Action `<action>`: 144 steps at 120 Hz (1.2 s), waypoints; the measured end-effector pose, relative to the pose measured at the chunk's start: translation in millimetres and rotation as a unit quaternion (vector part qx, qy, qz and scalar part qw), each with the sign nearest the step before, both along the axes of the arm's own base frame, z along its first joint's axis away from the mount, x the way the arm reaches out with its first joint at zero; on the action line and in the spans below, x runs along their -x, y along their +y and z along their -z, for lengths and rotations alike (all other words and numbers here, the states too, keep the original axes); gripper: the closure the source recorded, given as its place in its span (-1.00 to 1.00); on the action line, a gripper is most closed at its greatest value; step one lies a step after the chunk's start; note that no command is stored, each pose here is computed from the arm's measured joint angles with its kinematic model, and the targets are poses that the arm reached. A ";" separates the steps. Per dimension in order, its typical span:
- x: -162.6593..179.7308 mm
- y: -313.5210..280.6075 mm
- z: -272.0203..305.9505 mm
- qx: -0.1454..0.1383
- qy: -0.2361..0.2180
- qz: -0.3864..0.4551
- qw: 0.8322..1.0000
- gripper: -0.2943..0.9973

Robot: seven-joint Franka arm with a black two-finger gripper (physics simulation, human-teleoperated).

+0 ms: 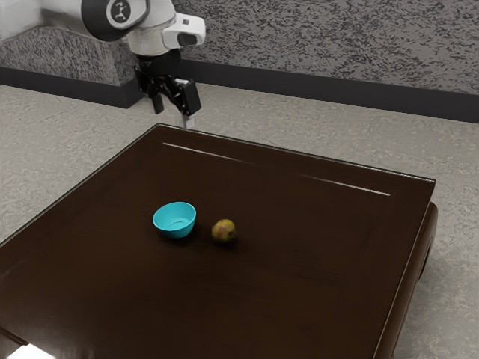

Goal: Place the pear in the bowl.

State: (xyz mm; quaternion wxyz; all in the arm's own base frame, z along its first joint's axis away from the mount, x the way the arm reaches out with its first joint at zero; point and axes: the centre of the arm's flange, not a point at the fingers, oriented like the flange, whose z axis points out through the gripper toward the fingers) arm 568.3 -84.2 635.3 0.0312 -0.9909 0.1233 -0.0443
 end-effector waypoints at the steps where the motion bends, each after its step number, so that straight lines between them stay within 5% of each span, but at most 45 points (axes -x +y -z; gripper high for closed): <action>1: 0.0 -0.1 0.0 0.000 0.000 0.001 1.000 -0.54; 40: -31.4 -5.1 121.9 0.008 0.118 -0.014 0.993 -0.54; 50: -28.2 -51.9 121.4 -0.003 0.110 0.038 0.993 -0.54; 74: -59.0 29.1 109.6 -0.014 0.088 0.157 0.984 -0.54; 104: -101.5 1.4 166.2 -0.028 0.109 0.418 0.902 -0.54; 144: -136.3 3.0 269.1 0.010 0.134 0.582 0.802 -0.54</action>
